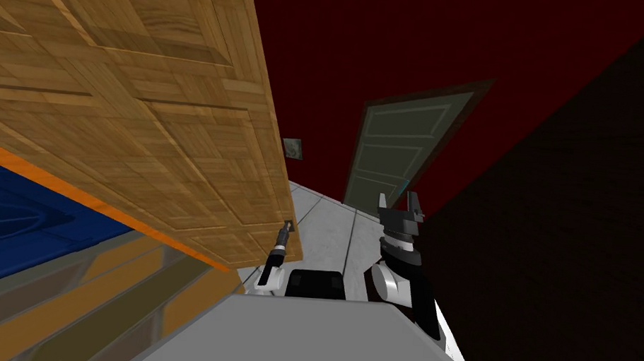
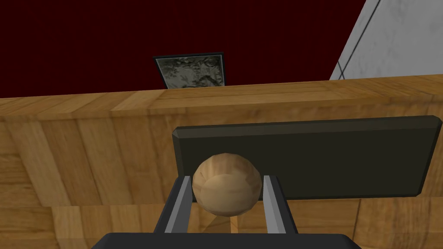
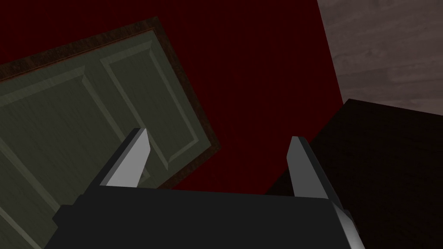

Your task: Push the door open

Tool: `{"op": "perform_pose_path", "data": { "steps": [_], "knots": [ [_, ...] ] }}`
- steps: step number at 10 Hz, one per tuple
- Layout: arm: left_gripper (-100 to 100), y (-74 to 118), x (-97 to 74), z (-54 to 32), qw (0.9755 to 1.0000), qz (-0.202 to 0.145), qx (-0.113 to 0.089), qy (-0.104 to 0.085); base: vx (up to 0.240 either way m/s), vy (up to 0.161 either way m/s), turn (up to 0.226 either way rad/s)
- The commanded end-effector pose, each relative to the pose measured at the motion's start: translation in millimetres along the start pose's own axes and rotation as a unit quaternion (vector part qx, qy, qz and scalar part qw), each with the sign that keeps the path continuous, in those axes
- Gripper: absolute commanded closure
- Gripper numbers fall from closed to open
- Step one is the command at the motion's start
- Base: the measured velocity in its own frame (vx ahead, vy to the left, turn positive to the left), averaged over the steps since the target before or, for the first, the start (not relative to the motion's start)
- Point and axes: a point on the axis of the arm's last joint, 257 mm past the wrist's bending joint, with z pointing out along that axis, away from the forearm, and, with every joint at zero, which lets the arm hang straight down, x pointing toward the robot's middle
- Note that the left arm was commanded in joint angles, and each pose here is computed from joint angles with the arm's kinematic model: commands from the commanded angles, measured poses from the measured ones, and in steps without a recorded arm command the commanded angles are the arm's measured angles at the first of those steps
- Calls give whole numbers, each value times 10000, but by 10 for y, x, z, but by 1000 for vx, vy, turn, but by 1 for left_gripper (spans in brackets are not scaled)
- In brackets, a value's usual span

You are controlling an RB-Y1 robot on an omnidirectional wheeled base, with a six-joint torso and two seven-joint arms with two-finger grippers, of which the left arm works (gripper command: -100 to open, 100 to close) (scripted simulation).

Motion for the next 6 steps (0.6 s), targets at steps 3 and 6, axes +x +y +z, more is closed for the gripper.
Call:
{"op": "perform_pose_path", "data": {
  "steps": [3,6],
  "knots": [
    [100,-33,-187,47,9999,48,43,-150,151,-49,45],
    [100,-42,-427,76,9991,41,35,-420,188,-59,61]
  ]
}}
